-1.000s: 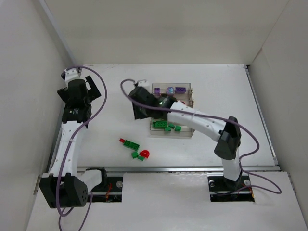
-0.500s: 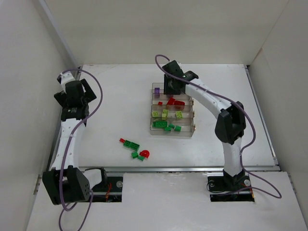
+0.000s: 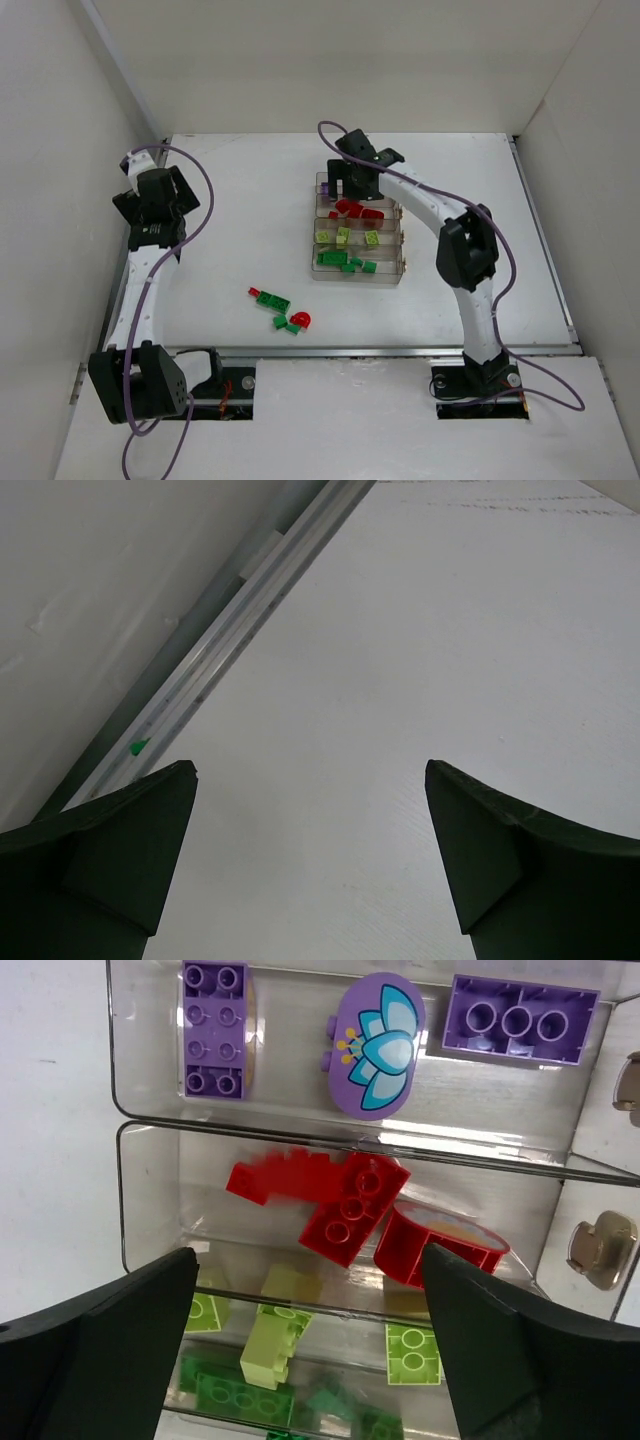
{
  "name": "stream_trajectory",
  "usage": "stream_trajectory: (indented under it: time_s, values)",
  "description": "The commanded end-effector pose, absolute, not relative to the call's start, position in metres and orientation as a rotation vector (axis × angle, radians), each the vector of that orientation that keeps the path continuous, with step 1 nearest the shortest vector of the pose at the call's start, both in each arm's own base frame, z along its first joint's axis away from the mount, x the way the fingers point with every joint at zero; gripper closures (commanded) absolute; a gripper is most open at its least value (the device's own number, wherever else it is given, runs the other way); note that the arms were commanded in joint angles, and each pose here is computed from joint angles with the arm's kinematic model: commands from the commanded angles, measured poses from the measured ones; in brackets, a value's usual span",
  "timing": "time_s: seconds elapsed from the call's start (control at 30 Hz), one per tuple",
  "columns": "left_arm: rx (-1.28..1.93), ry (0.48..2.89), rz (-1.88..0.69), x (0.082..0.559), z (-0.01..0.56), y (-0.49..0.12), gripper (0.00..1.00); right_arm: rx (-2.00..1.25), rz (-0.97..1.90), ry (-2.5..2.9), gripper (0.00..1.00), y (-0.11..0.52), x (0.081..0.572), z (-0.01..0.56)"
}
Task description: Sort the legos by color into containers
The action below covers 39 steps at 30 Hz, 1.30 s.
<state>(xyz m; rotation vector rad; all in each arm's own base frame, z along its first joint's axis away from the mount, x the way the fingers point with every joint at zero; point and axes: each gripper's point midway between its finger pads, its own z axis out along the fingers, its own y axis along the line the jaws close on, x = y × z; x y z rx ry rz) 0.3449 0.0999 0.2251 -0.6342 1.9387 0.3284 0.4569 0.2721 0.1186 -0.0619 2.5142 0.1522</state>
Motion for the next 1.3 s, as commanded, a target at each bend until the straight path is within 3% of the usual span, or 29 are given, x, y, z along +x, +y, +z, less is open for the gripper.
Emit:
stream_trajectory:
  time_s: [0.0,0.17,0.2,0.27,0.43,0.53,0.6,0.73,0.83,1.27]
  values:
    - [-0.619,1.905,0.305,0.349,0.231,0.098,0.04,-0.105,0.171,2.414,0.01,0.277,0.458,0.167]
    - [-0.612,1.899,0.292,0.348,0.234,0.096,0.05,-0.337,0.239,2.314,0.01,0.324,0.383,0.199]
    - [-0.612,1.899,0.292,0.348,0.234,0.096,0.06,-0.401,0.220,2.356,0.01,0.324,0.357,0.174]
    - [-0.596,1.917,0.265,0.349,0.229,0.092,0.06,-0.512,0.309,2.294,0.01,0.349,0.309,0.185]
    - [-0.569,1.954,0.221,0.349,0.217,0.083,0.21,-0.759,0.428,2.336,0.05,0.366,0.210,0.137]
    - [-0.537,1.967,0.186,0.349,0.215,0.077,0.22,-0.842,0.447,2.354,0.11,0.366,0.184,0.115]
    - [-0.525,1.972,0.166,0.350,0.214,0.073,0.22,-0.897,0.433,2.356,0.15,0.368,0.174,0.100]
    - [-0.485,1.965,0.140,0.349,0.221,0.068,0.09,-1.017,0.413,2.385,0.18,0.371,0.157,0.070]
    - [-0.475,1.949,0.143,0.347,0.224,0.068,0.05,-1.055,0.400,2.366,0.19,0.374,0.159,0.063]
    - [-0.474,1.940,0.141,0.344,0.226,0.068,0.05,-1.266,0.369,2.348,0.20,0.389,0.146,0.026]
